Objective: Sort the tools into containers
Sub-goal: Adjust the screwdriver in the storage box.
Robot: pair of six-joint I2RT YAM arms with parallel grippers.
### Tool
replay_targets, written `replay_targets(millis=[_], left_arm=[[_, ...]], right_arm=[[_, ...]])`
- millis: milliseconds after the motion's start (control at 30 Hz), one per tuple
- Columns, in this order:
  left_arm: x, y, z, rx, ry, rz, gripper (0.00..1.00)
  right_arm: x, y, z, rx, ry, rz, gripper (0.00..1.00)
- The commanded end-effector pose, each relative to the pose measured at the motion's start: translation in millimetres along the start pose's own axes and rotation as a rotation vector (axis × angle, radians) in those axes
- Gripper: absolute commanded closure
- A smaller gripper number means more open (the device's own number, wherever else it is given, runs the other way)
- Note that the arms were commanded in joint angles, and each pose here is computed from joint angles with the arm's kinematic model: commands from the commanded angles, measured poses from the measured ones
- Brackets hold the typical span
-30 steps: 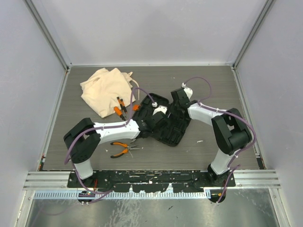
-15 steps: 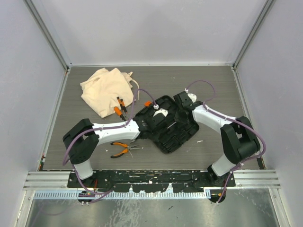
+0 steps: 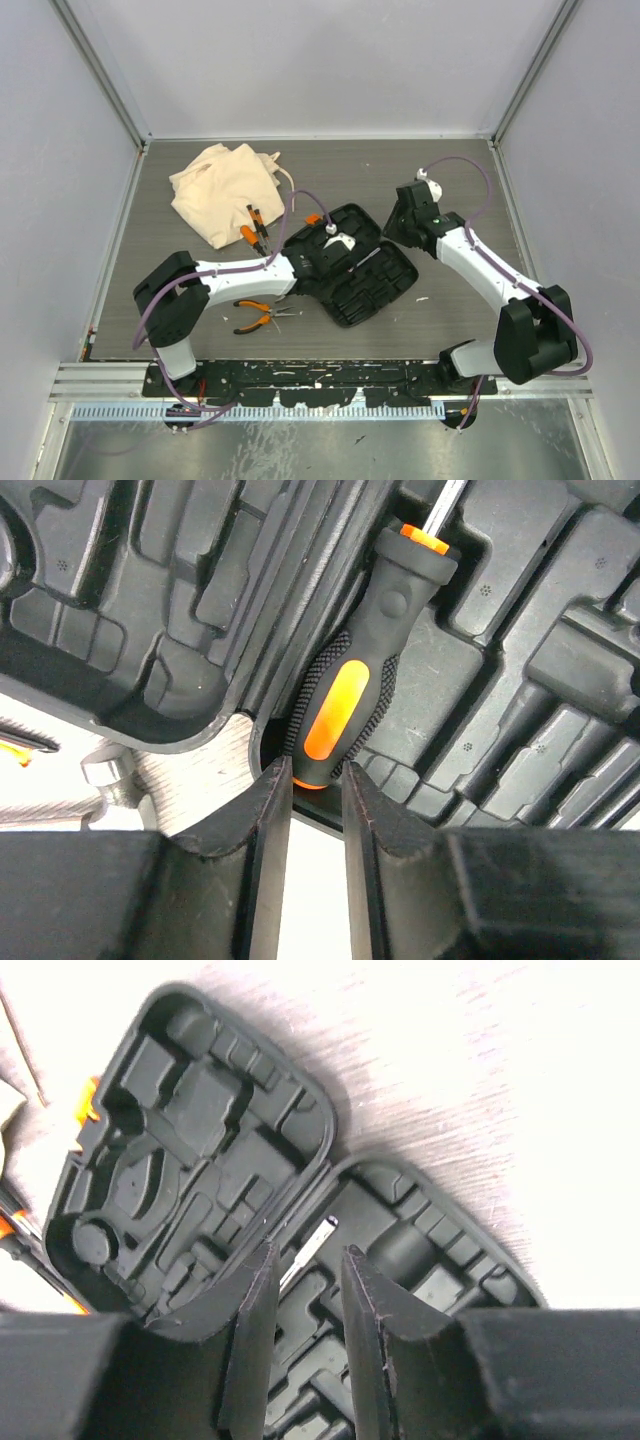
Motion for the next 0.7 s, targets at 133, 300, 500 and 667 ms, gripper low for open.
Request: replay_targets(millis=[133, 300, 500, 667], left_arm=[[-12.0, 10.6, 10.5, 0.103, -0.03, 0.108, 0.66], [-26.8, -10.9, 8.5, 0.103, -0.004, 0.034, 0.58], [-39.7, -25.7, 15.7, 0.095, 0.003, -0.031, 0.53], [-38.4, -36.4, 20.5, 0.094, 0.064, -0.091, 0.53]], right_arm=[[-2.9, -15.5, -1.3, 0.0, -0.088, -0.024, 0.63], [-3.3, -20.2, -4.1, 0.002, -0.104, -0.041, 0.63], [-2.2, -22.4, -5.7, -0.088, -0.139, -0.054, 0.6], [1.1, -16.7, -7.4, -0.196, -0.159, 0.011, 0.6]])
Point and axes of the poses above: each gripper's point midway between its finger pads, its own x axis out along the fingers, its own z axis along the line the jaws close on, y = z × x, the point moved 6 cm from there along -x, back along the fingers, and after that the axes turned 12 degrees about x, right-handed, at the moved point
